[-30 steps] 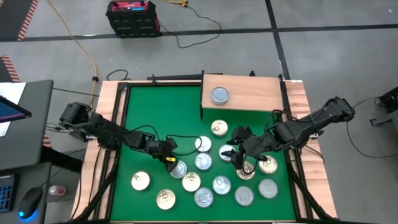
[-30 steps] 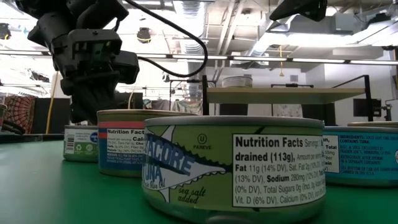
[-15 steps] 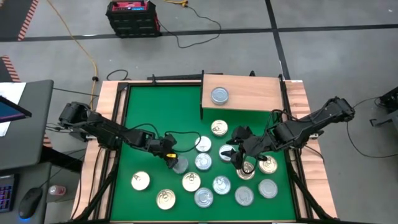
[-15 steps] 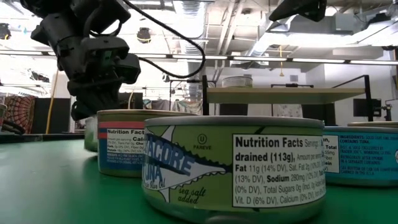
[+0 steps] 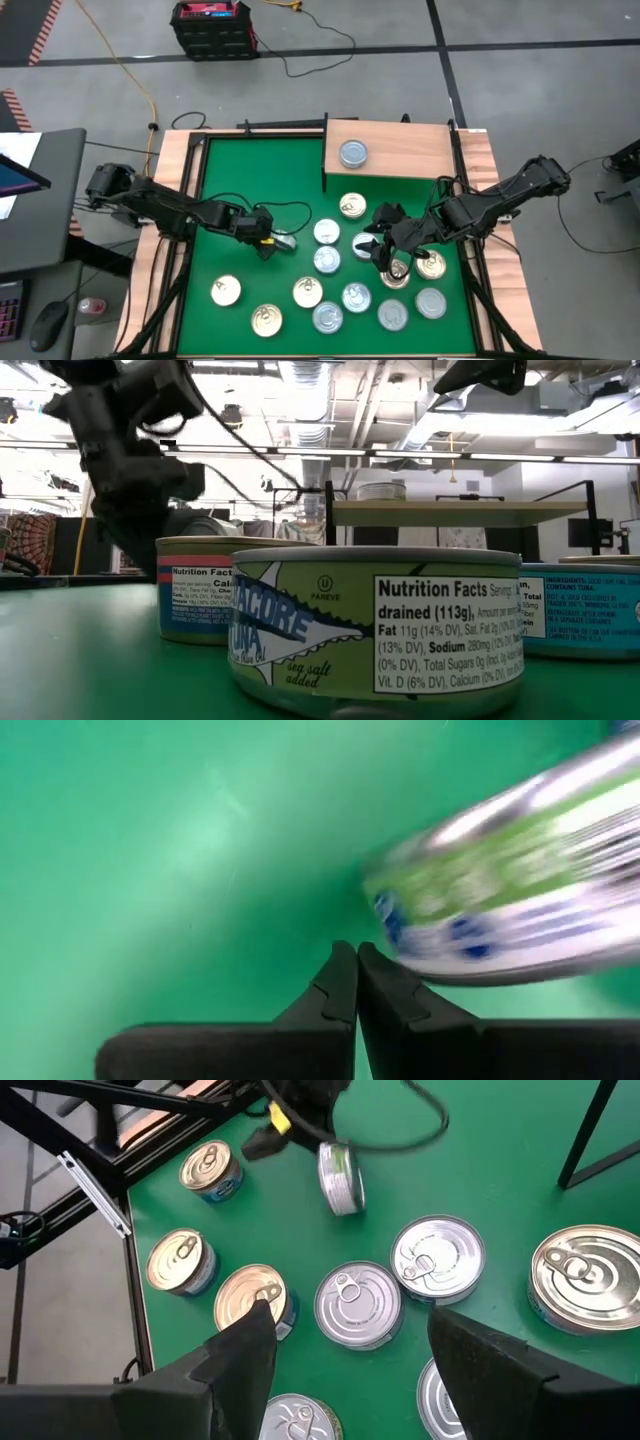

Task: Stack canned seafood by type on shelf
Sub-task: Stack the green with white tuna can on top of the green with white tuna can

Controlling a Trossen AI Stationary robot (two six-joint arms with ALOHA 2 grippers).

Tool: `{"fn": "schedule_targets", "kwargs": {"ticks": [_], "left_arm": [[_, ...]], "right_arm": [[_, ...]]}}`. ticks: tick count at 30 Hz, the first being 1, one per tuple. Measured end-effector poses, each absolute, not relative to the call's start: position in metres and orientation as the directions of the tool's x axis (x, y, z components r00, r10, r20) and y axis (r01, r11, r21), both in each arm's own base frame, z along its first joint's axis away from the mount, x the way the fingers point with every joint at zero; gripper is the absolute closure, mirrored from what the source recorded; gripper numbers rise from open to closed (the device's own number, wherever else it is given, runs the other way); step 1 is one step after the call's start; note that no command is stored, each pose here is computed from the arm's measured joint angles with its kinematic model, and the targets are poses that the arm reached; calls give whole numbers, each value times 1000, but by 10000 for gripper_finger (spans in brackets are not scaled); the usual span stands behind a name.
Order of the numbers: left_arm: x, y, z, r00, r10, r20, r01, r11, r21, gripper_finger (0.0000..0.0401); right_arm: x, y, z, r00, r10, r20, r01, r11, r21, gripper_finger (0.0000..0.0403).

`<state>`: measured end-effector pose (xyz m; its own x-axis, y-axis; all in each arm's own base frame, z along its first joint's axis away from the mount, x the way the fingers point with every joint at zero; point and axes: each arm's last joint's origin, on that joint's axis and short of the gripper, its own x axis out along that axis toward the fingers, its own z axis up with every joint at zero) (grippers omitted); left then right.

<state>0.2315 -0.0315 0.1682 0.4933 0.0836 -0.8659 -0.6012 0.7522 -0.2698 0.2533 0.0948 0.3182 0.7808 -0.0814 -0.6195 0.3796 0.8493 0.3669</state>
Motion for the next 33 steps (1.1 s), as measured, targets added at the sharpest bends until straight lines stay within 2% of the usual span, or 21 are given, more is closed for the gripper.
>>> {"fn": "schedule_targets", "kwargs": {"ticks": [4, 7, 10, 17, 21, 26, 33], "left_arm": [[223, -34, 195, 536, 98, -839, -511, 829, -229, 398], [216, -33, 210, 543, 96, -834, -436, 881, -182, 370], [215, -32, 225, 573, 77, -816, -360, 918, -167, 310], [240, -27, 242, 663, -20, -749, -174, 968, -181, 131], [263, -24, 243, 665, -14, -746, -81, 993, -91, 72], [293, -18, 234, 636, -74, -768, 54, 997, -51, 66], [316, -15, 219, 583, -188, -791, 199, 976, -85, 100]], "right_arm": [[253, 94, 318, 780, -83, -620, 381, 849, 366, 120], [254, 92, 318, 779, -88, -621, 385, 848, 363, 120], [255, 89, 318, 775, -74, -627, 380, 848, 370, 120], [258, 81, 318, 767, -47, -640, 370, 847, 382, 120], [259, 82, 319, 776, -39, -630, 363, 844, 395, 120], [261, 85, 321, 798, -22, -602, 342, 839, 423, 120], [259, 90, 321, 799, -27, -600, 364, 816, 449, 120]]}}
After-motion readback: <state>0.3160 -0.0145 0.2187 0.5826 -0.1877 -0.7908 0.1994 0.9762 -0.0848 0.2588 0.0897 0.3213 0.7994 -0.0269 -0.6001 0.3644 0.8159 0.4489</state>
